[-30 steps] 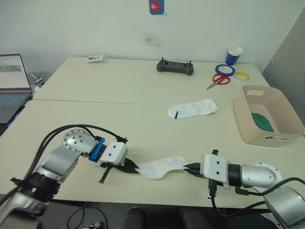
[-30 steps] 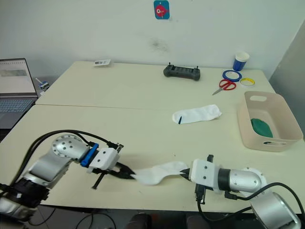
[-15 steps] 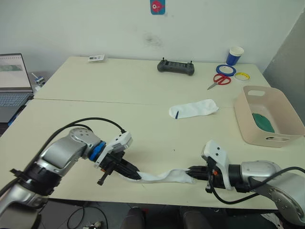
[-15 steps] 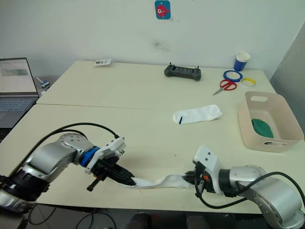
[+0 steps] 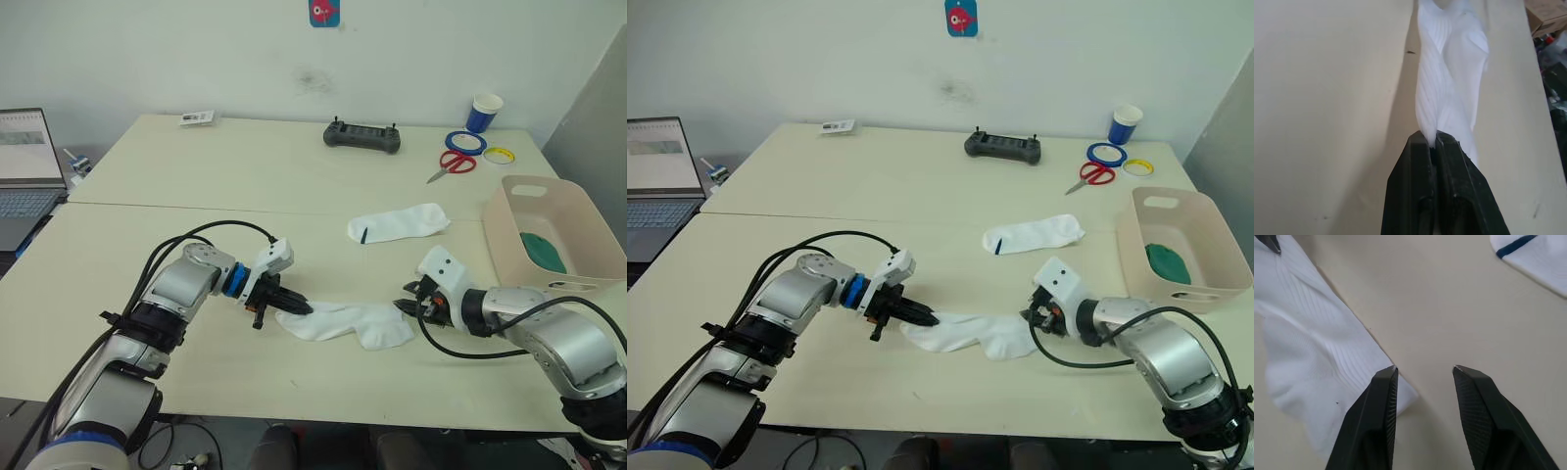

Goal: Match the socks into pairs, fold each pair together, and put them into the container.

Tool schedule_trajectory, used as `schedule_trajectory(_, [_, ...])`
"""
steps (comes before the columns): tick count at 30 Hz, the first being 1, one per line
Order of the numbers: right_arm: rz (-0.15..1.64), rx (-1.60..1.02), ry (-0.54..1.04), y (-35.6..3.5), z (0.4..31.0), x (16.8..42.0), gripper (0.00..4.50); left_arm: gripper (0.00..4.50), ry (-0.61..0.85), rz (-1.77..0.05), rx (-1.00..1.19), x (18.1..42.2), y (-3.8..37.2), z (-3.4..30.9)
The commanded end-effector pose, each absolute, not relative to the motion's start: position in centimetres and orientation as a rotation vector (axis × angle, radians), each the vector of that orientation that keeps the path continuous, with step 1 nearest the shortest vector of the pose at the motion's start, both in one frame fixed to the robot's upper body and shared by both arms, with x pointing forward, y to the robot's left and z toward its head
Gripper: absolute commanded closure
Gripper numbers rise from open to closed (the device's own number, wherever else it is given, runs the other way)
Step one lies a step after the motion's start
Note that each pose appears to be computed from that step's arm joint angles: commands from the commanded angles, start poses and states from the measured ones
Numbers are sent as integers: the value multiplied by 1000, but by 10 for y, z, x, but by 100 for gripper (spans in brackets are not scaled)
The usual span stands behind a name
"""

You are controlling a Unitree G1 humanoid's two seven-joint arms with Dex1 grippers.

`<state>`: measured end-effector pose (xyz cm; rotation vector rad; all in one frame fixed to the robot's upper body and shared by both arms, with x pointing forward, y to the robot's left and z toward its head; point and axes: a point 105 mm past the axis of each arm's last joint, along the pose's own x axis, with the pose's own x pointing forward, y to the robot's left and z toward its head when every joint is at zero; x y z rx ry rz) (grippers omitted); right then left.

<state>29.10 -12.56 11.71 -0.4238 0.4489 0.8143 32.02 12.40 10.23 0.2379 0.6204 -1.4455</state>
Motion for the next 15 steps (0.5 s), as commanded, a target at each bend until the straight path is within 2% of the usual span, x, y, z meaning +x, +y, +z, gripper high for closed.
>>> schedule_trajectory(1, [793,-477,340,-130,139,288,184,352,464,-1365,210,338,128,135])
schedule_trajectory(6, [763,-454,303,-133,142,275,8,195,408,-1256,167,345,144,150])
schedule_trajectory(8, [744,-439,285,-133,141,271,0,131,364,-1208,160,349,148,154])
schedule_trajectory(12, [698,-383,253,-129,139,268,0,6,364,-1265,199,333,148,150])
schedule_trajectory(15, [674,-330,274,-125,129,262,0,6,387,-1303,268,320,144,135])
